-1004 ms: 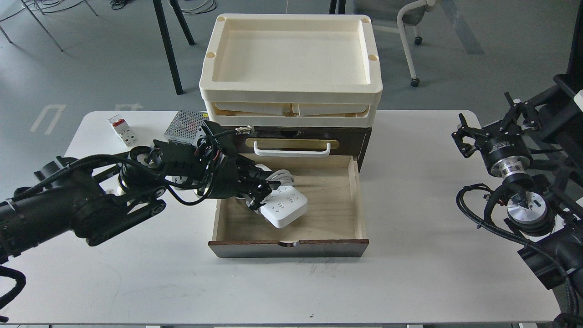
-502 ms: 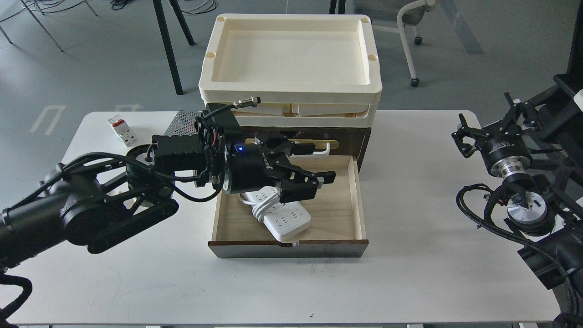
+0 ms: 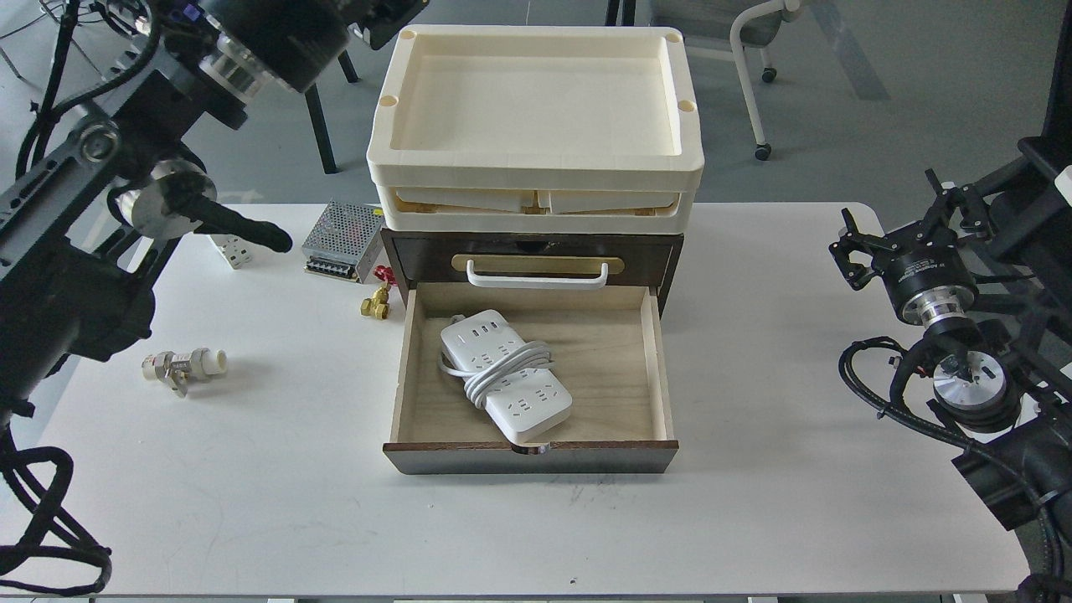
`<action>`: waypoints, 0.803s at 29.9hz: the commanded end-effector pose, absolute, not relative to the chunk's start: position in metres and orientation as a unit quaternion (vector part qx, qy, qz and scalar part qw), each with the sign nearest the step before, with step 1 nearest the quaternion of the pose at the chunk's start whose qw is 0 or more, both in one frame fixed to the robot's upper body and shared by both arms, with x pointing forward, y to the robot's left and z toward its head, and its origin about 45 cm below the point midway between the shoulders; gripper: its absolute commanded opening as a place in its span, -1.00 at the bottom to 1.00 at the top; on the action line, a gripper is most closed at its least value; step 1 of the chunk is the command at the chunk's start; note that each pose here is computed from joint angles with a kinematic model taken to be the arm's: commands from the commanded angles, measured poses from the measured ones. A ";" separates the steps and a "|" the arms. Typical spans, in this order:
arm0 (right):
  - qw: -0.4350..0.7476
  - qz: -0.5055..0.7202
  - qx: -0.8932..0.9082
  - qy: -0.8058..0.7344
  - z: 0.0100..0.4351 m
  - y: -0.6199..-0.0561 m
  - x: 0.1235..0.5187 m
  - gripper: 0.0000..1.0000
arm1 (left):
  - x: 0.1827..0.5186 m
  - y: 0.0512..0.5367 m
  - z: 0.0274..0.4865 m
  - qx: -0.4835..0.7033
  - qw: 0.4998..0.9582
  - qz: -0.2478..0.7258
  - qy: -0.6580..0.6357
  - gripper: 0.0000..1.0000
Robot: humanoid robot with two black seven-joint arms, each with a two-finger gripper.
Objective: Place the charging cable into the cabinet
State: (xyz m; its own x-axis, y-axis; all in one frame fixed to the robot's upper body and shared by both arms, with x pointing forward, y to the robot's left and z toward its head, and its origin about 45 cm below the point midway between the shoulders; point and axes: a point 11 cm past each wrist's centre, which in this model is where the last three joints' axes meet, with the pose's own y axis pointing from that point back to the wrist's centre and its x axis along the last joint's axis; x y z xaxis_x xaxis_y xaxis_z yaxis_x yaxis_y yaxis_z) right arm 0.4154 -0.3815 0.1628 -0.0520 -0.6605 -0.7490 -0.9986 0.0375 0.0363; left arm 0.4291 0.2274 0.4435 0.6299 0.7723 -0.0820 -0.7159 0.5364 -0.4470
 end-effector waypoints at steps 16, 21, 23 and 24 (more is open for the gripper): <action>0.301 0.296 -0.599 0.680 0.168 -0.393 0.417 0.99 | 0.438 0.445 0.261 -0.381 0.649 0.613 0.241 0.99; 0.293 0.297 -0.599 0.683 0.165 -0.393 0.417 0.99 | 0.421 0.452 0.224 -0.363 0.629 0.634 0.266 0.99; 0.291 0.298 -0.601 0.682 0.165 -0.391 0.417 0.99 | 0.419 0.449 0.218 -0.362 0.627 0.634 0.272 0.99; 0.292 0.297 -0.603 0.680 0.166 -0.390 0.418 0.99 | 0.419 0.446 0.215 -0.364 0.626 0.633 0.275 0.99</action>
